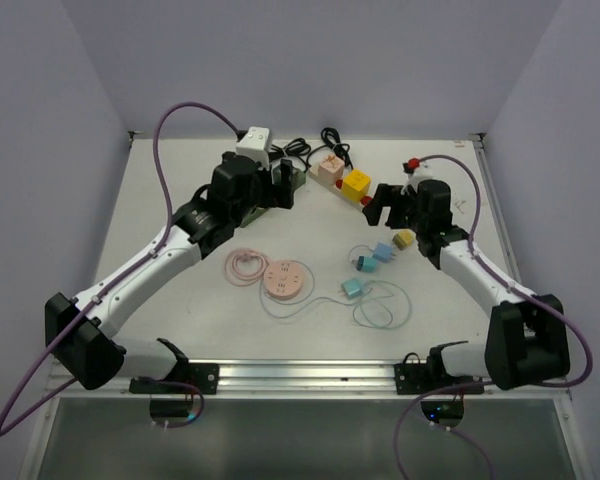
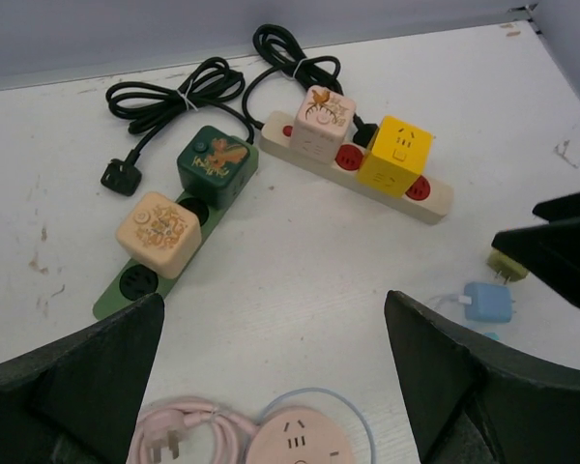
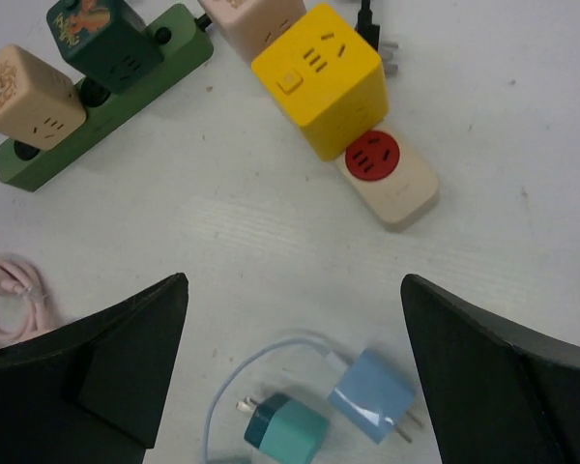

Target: Pull the plug off the socket

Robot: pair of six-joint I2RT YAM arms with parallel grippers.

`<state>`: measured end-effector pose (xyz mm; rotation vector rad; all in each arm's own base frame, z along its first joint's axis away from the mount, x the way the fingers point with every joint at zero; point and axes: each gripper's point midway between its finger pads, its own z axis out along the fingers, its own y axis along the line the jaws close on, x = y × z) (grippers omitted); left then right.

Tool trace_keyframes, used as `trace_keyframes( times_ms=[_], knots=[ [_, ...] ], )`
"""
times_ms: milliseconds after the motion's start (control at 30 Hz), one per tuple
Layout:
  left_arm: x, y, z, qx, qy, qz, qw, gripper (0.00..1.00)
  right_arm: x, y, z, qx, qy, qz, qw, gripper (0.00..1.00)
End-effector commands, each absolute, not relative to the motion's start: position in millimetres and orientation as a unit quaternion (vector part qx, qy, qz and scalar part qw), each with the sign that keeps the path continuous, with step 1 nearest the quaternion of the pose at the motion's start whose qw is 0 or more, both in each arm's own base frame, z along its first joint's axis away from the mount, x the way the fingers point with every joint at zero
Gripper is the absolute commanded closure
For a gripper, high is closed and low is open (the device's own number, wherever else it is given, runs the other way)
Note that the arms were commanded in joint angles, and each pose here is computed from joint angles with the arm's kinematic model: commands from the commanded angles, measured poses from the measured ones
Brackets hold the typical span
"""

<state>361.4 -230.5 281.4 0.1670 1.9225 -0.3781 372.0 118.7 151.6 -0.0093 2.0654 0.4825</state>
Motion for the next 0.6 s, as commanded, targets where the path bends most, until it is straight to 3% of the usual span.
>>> trace_keyframes(
  times_ms=[0, 133, 567],
  knots=[
    [354.3, -203.8, 268.5, 0.088, 0.833, -0.084, 0.539, 0.0, 412.7, 130.3, 183.6, -0.079, 0.828, 0.176, 0.526, 0.04],
    [342.2, -187.8, 276.1, 0.092, 0.825, -0.073, 0.553, 0.0, 441.1, 126.0, 163.6, -0.116, 0.843, 0.119, 0.512, 0.01],
    [324.3, -141.4, 292.8, 0.049, 0.792, -0.026, 0.608, 0.0, 499.8, 142.4, 129.6, -0.217, 0.856, 0.092, 0.461, 0.01]
  ],
)
